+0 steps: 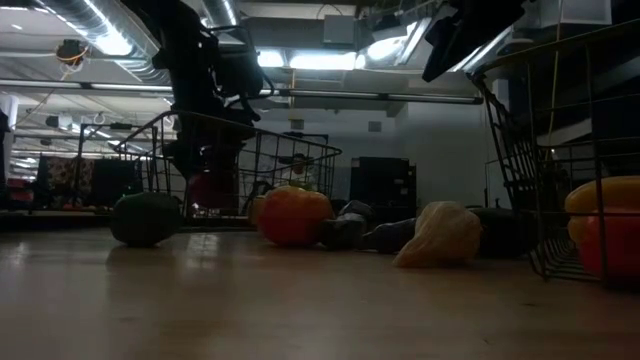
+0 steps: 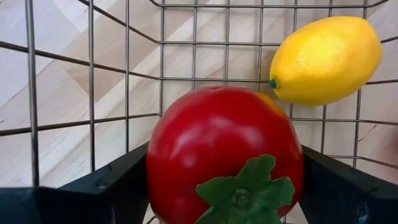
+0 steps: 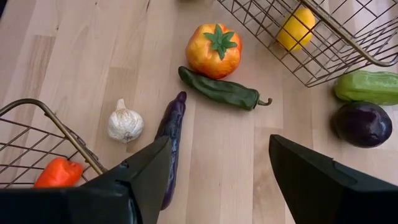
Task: Sort produce into baskets
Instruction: Put the tomato into the top basket
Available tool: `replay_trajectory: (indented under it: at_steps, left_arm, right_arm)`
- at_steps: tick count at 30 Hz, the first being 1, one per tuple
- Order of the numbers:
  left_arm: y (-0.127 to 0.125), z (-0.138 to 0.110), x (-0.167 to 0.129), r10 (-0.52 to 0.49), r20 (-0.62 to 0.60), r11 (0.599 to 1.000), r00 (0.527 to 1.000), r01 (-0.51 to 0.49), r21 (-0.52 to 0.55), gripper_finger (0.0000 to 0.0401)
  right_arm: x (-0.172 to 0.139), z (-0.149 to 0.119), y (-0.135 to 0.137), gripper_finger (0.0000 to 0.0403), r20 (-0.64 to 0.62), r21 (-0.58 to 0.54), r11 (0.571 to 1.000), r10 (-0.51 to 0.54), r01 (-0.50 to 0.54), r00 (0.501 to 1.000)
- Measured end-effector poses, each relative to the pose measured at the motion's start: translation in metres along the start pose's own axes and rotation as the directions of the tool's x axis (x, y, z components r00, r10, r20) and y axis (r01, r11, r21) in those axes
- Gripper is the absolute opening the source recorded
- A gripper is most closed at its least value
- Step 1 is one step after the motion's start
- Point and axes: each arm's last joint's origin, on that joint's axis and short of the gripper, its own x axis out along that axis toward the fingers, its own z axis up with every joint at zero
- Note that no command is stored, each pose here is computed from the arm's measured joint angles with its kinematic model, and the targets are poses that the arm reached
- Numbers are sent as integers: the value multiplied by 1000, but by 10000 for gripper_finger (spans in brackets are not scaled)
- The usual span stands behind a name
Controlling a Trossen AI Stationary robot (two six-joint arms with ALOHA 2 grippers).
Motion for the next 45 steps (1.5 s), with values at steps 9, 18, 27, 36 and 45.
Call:
replay_trajectory:
  at_steps: [9,18,27,36,45]
  left_arm:
    - [0,0,0,-1,-2,1000,1000,1,0,320]
    - [0,-1,0,-12,-15,999,1000,13,37,330]
    - [0,-1,1,-16,-21,999,1000,16,41,394]
    - [0,-1,1,-15,-21,998,1000,17,57,396]
    - [-2,3,-5,-30,-9,998,1000,30,56,395]
  right_arm:
    - [0,0,0,269,0,0,1000,0,0,1000]
    - [0,0,0,269,0,0,1000,0,0,1000]
    - [0,0,0,269,0,0,1000,0,0,1000]
    - [0,0,0,269,0,-4,1000,-12,12,1000]
    - [0,1,-1,269,5,-4,999,-45,45,999]
